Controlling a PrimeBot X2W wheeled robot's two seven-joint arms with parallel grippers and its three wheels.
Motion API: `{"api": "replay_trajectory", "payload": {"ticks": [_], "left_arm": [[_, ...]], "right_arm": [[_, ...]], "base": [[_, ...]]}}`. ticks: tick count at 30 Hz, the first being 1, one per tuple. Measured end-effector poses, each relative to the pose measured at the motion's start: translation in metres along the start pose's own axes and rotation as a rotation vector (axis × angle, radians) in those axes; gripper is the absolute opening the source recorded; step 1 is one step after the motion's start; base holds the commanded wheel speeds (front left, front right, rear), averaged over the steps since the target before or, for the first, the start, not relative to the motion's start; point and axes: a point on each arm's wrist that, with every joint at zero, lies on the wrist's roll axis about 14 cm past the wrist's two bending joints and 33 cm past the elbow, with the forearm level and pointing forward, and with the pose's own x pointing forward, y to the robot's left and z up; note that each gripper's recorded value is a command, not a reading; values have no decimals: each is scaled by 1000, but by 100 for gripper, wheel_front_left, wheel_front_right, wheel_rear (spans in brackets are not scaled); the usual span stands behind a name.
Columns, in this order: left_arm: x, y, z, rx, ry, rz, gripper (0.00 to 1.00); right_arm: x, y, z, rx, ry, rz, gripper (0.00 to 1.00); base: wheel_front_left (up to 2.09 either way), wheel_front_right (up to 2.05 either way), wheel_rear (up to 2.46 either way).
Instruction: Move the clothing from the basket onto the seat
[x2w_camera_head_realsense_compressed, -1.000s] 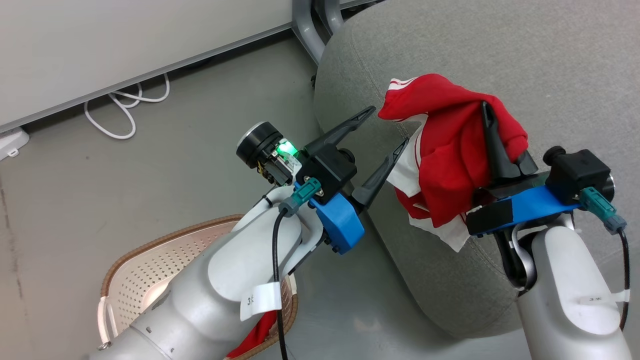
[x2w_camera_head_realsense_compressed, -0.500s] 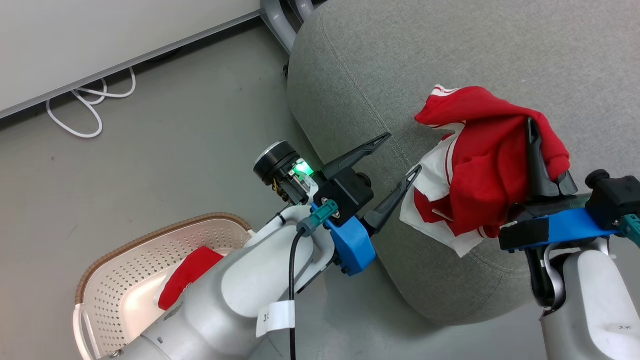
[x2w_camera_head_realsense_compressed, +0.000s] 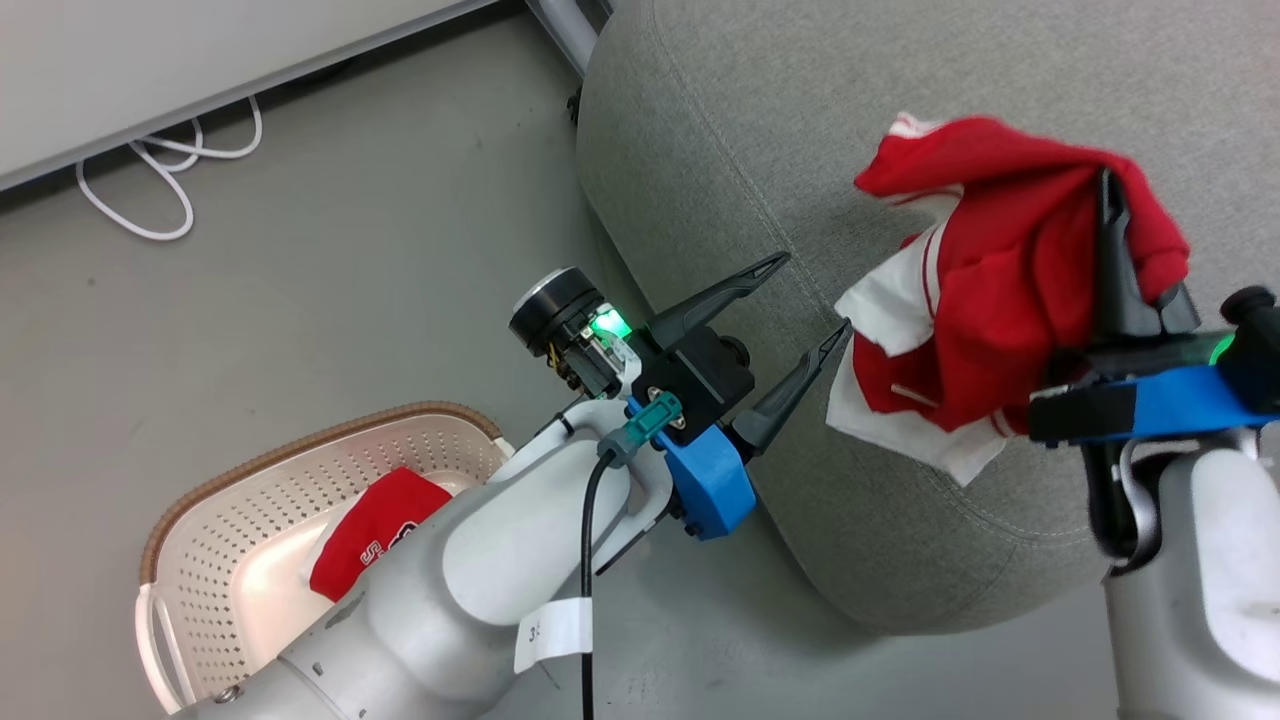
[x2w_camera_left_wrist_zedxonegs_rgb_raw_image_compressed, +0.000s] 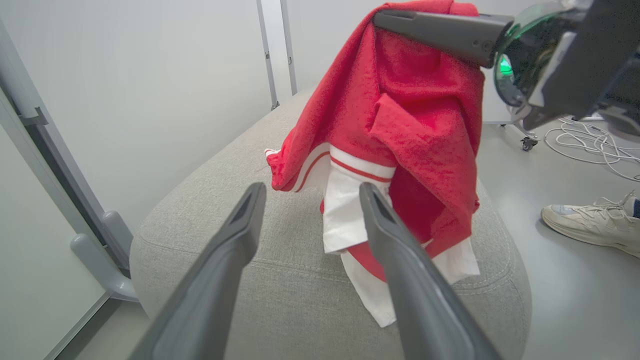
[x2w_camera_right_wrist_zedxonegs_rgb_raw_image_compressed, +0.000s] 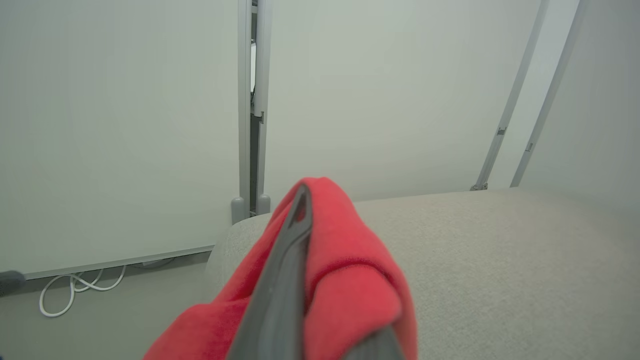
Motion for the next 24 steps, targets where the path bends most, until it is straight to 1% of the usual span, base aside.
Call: {"api": "replay_trajectory", "payload": {"ticks": [7, 12, 16, 18, 20, 24], "left_arm": [[1, 21, -15, -13, -4, 22, 100], [1, 44, -32, -15, 4, 34, 100], [1, 62, -49, -19, 11, 45, 100], [-1, 71, -60, -25, 19, 53, 100], [-4, 80, -71, -30, 28, 68, 100], [-9, 91, -93, -52, 42, 84, 100]], "right_arm": [[53, -8, 40, -97, -138, 12, 0], [95, -32, 74, -199, -244, -31, 0], [124, -55, 91, -277, -304, -83, 0], [135, -68, 93, -310, -314, -114, 0], [147, -80, 87, -330, -303, -143, 0], [166, -97, 59, -365, -237, -177, 0]], "base": [[0, 0, 0], [0, 0, 0], [0, 0, 0], [0, 0, 0], [0, 0, 0], [0, 0, 0]]}}
